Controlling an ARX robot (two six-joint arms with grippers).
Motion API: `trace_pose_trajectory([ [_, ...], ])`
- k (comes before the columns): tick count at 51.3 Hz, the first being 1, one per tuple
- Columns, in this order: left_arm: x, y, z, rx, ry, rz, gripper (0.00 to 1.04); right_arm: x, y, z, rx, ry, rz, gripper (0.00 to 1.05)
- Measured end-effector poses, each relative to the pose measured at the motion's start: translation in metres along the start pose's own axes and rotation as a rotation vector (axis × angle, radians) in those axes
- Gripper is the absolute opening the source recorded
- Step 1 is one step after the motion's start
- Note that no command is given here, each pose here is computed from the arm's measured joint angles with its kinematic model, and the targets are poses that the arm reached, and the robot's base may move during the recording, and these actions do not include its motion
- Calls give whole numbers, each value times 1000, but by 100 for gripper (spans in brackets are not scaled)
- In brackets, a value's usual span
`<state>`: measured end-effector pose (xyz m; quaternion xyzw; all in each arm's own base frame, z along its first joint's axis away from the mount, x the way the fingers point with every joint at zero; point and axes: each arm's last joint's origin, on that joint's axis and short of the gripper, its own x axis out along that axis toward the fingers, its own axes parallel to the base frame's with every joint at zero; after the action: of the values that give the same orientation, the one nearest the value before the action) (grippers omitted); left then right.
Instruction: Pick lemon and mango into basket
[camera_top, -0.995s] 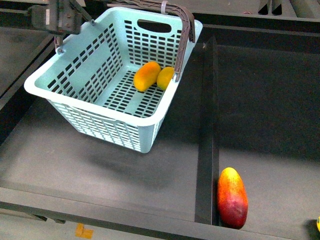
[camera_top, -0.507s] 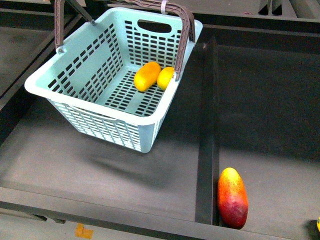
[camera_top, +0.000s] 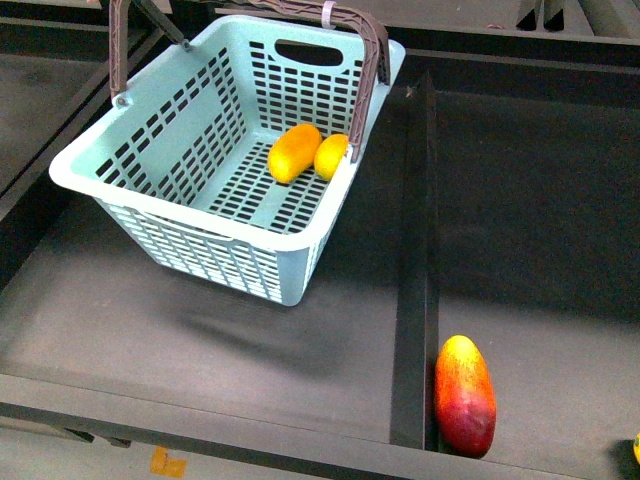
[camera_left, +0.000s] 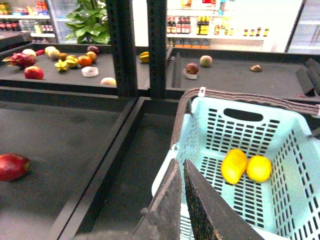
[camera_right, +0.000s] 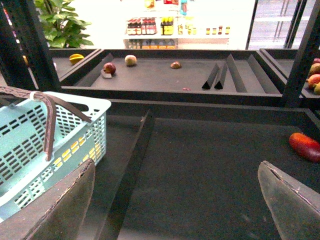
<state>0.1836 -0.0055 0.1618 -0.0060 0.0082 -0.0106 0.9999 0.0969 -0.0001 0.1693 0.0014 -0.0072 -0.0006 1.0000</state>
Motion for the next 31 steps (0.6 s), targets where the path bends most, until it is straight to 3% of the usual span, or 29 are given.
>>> trace_pose_trajectory([
  [31,-51,4,6,1,-23,17,4,0,0,0,0,0,0,96],
])
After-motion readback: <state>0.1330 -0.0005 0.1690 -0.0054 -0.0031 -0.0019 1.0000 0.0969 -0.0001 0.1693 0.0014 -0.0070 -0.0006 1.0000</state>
